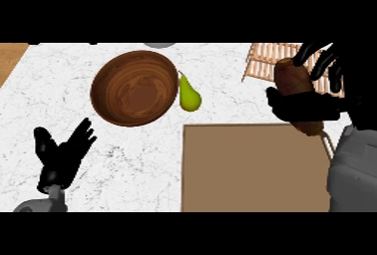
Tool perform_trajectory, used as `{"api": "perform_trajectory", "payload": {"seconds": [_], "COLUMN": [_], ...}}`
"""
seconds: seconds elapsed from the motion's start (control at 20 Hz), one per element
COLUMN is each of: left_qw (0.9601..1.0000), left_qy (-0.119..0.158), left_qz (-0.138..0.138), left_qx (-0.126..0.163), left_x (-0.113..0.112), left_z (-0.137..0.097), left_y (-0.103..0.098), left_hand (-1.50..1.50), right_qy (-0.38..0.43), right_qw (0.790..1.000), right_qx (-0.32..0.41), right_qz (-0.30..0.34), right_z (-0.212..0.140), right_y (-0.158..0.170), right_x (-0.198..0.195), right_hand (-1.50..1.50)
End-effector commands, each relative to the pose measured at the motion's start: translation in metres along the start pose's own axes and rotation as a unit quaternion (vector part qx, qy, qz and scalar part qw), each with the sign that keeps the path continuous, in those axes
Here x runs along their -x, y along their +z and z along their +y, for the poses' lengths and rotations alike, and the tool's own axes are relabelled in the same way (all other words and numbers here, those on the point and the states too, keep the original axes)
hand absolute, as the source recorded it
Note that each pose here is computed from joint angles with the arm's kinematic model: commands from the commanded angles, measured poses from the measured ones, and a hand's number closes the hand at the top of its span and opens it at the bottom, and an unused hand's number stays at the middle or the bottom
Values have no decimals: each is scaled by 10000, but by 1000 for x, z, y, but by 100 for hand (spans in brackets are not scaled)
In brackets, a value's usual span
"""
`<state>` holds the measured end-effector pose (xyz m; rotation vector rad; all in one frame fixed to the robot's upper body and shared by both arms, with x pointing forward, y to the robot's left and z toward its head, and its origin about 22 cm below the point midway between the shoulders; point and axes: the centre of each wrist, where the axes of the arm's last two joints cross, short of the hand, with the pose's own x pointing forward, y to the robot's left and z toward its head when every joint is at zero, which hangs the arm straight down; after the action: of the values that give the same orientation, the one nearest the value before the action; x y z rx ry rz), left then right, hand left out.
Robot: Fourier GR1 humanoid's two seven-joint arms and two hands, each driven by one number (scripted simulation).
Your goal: Pick the sweet potato from the tray and place it in the tiered shelf
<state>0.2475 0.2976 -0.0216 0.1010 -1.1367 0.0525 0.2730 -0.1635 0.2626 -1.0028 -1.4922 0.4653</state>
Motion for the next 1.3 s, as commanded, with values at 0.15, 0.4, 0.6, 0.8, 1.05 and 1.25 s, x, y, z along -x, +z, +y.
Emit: {"api": "perform_trajectory", "payload": {"seconds": [0.15,0.4,0.6,0.8,1.05,1.25], "left_qw": [9999,9999,10000,9999,9996,9999], "left_qy": [-34,50,6,-92,-118,-100], "left_qz": [136,134,26,83,70,102], "left_qx": [-81,3,75,87,235,91], "left_x": [15,4,-8,-10,2,0], "left_z": [-15,19,-4,-14,-12,-11], "left_y": [-8,-8,-11,-12,-2,-15], "left_hand": [0,0,0,0,0,0], "right_qy": [-53,-193,-282,-128,54,360], "right_qw": [9982,9961,9934,9954,9972,9977], "right_qx": [495,660,814,694,397,251], "right_qz": [329,554,755,642,632,516], "right_z": [-86,-101,-142,-128,-138,-108], "right_y": [-34,-77,-110,-132,-161,-174], "right_x": [-15,-17,-4,19,42,25], "right_hand": [150,150,150,150,150,150]}}
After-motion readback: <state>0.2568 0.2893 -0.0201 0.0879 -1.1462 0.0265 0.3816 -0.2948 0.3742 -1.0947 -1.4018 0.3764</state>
